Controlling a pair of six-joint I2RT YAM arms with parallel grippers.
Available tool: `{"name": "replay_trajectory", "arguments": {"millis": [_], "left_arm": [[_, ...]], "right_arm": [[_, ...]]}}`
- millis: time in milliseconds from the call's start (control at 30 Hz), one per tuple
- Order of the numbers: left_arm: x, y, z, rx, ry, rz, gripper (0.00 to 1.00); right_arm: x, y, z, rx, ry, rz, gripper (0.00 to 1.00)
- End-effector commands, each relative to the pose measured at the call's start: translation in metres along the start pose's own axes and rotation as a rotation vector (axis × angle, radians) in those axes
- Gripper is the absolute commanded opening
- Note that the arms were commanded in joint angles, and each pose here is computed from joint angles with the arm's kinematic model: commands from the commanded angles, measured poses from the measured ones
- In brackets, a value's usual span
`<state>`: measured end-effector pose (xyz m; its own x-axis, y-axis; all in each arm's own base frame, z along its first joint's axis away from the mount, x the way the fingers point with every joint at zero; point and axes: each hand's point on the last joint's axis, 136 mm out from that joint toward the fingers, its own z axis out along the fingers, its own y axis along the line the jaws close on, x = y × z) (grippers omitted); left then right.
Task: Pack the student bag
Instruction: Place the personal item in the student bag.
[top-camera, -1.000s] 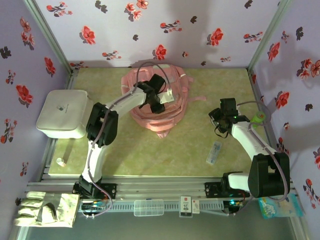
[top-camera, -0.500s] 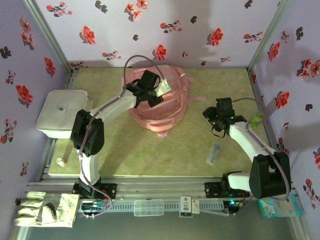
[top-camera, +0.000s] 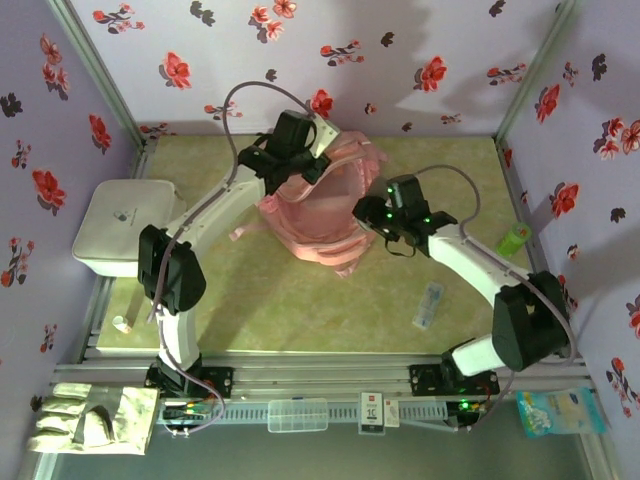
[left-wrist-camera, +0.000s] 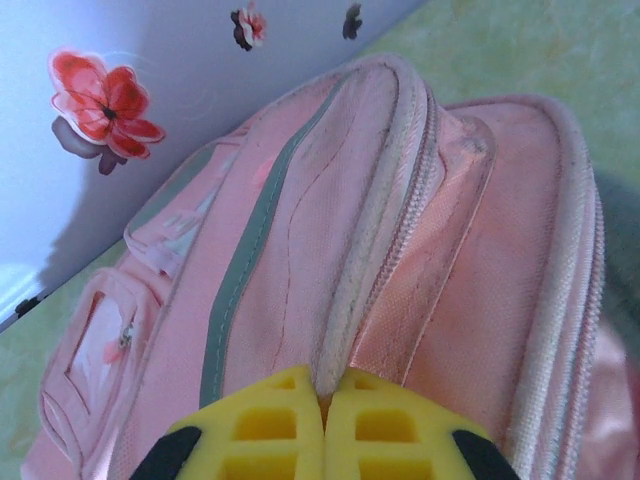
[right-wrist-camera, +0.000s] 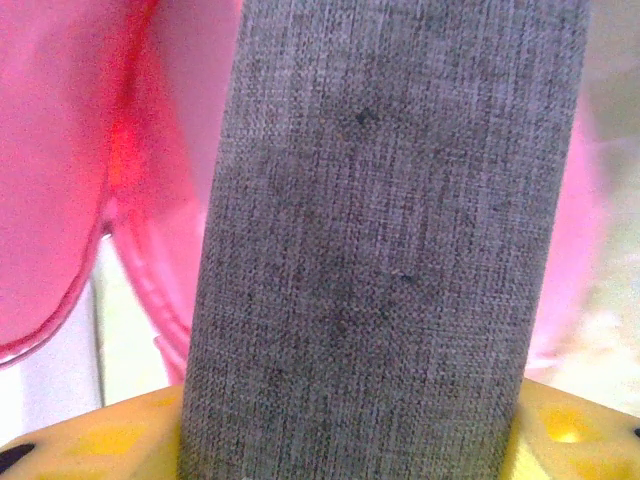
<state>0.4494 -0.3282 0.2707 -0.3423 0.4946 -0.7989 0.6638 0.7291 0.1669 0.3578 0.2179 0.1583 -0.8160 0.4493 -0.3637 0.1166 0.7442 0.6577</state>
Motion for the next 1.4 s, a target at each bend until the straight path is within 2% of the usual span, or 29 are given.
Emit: {"name": "replay_trajectory", "arguments": {"millis": [0, 300, 467, 667, 767, 967, 1100, 1367], "left_arm": [[-0.087, 0.003, -0.053, 0.026, -0.273, -0.104, 0.0], [-0.105, 0.002, -0.072, 0.059, -0.306, -0.18, 0.0], [-0.117, -0.001, -0.077, 0.104, -0.328, -0.223, 0.0], [-0.12, 0.01, -0.079, 0.091, -0.336, -0.26, 0.0], [-0.117, 0.014, -0.077, 0.086, -0.327, -0.269, 0.0], [-0.104, 0.022, -0.07, 0.074, -0.295, -0.291, 0.0], [-0.098, 0.023, -0.067, 0.078, -0.285, -0.295, 0.0], [-0.083, 0.023, -0.055, 0.093, -0.256, -0.313, 0.0]], "right_arm": [[-0.001, 0.033, 0.014, -0.098, 0.015, -0.017, 0.55], [-0.007, 0.073, 0.061, -0.176, 0.066, -0.043, 0.55], [-0.012, 0.082, 0.105, -0.138, 0.063, -0.042, 0.54], [-0.009, 0.104, 0.147, -0.222, 0.087, -0.042, 0.54], [-0.007, 0.111, 0.158, -0.254, 0.09, -0.049, 0.58], [-0.015, 0.108, 0.143, -0.267, 0.056, -0.042, 0.76], [-0.022, 0.088, 0.124, -0.244, 0.011, -0.011, 0.78], [-0.026, 0.065, 0.075, -0.237, -0.054, 0.061, 0.74]]}}
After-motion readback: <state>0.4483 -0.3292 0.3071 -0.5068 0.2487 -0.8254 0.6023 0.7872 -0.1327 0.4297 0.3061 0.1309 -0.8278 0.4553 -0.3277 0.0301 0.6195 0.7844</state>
